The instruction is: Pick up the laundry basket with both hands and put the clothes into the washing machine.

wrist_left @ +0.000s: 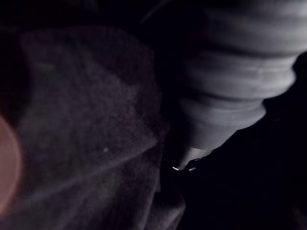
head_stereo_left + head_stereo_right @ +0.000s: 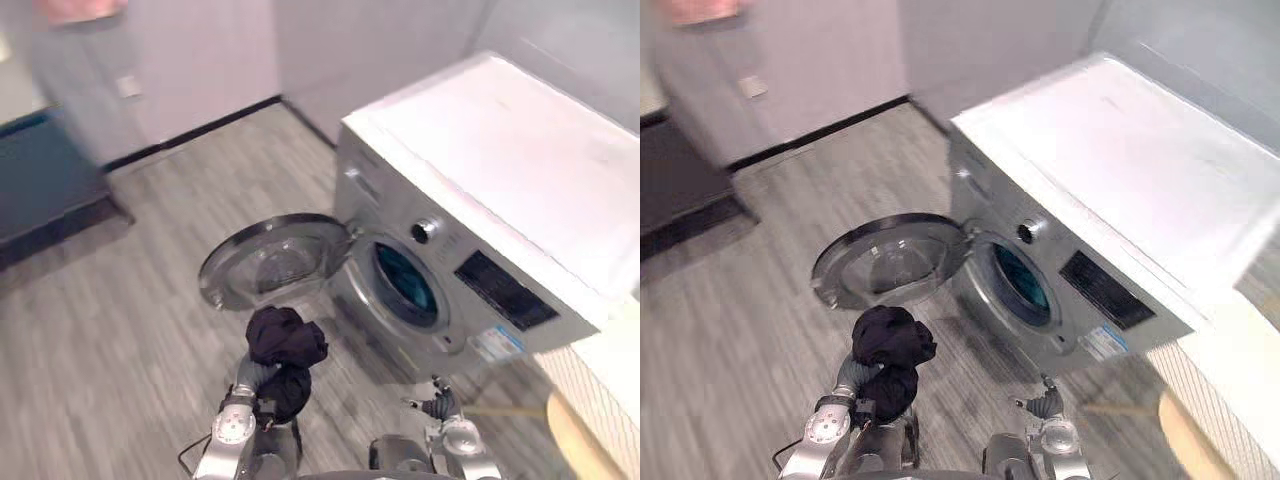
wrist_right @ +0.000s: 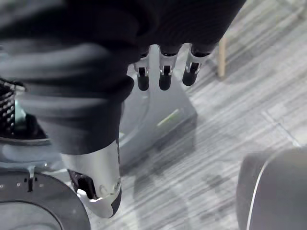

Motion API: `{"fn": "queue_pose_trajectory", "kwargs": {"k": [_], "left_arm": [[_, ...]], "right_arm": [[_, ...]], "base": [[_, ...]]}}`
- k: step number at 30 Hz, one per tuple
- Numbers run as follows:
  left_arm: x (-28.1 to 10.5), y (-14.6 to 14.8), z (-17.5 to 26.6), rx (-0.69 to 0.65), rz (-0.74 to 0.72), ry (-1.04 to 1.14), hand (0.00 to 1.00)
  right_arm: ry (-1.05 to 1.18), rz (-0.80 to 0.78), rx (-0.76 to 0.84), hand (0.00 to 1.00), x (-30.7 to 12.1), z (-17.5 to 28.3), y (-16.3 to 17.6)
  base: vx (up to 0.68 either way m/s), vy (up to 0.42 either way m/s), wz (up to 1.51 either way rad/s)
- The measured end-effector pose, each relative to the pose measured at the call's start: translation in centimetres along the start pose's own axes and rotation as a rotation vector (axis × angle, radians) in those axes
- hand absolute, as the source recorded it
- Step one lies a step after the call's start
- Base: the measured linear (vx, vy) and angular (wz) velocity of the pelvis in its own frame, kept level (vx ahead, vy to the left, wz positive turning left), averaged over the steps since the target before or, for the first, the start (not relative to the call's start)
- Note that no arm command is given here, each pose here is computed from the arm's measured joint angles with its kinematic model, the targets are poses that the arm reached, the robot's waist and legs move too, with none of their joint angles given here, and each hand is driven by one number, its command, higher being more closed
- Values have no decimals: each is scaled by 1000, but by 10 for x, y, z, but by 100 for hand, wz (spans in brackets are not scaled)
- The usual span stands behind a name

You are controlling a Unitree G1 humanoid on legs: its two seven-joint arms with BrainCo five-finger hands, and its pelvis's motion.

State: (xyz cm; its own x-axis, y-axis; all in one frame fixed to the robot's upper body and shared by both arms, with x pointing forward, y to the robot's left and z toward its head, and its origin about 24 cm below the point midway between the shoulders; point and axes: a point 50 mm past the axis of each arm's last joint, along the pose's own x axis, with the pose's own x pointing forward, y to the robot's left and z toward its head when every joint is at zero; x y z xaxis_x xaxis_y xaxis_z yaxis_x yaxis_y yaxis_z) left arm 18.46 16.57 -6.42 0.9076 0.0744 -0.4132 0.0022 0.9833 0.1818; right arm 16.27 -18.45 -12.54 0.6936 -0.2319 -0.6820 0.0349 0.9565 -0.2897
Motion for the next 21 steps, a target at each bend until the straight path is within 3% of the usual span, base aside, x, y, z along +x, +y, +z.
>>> {"fn": "queue_pose_trajectory", "kwargs": {"k": [4, 12, 19, 21], "left_arm": [[7, 9, 12, 36, 7, -48, 100], [8, 1, 12, 25, -7, -40, 100], [3, -4, 6, 11, -15, -22, 100], [9, 0, 12, 27, -8, -39, 100]], "right_arm": [[4, 15, -22, 0, 4, 4, 4], [41, -40, -69, 0, 5, -8, -21], [80, -129, -47, 0, 7, -14, -41], [93, -95, -20, 0, 6, -16, -25]], "base": [[127, 78, -130], [291, -78, -42], [261, 215, -58], [177, 148, -13]]}}
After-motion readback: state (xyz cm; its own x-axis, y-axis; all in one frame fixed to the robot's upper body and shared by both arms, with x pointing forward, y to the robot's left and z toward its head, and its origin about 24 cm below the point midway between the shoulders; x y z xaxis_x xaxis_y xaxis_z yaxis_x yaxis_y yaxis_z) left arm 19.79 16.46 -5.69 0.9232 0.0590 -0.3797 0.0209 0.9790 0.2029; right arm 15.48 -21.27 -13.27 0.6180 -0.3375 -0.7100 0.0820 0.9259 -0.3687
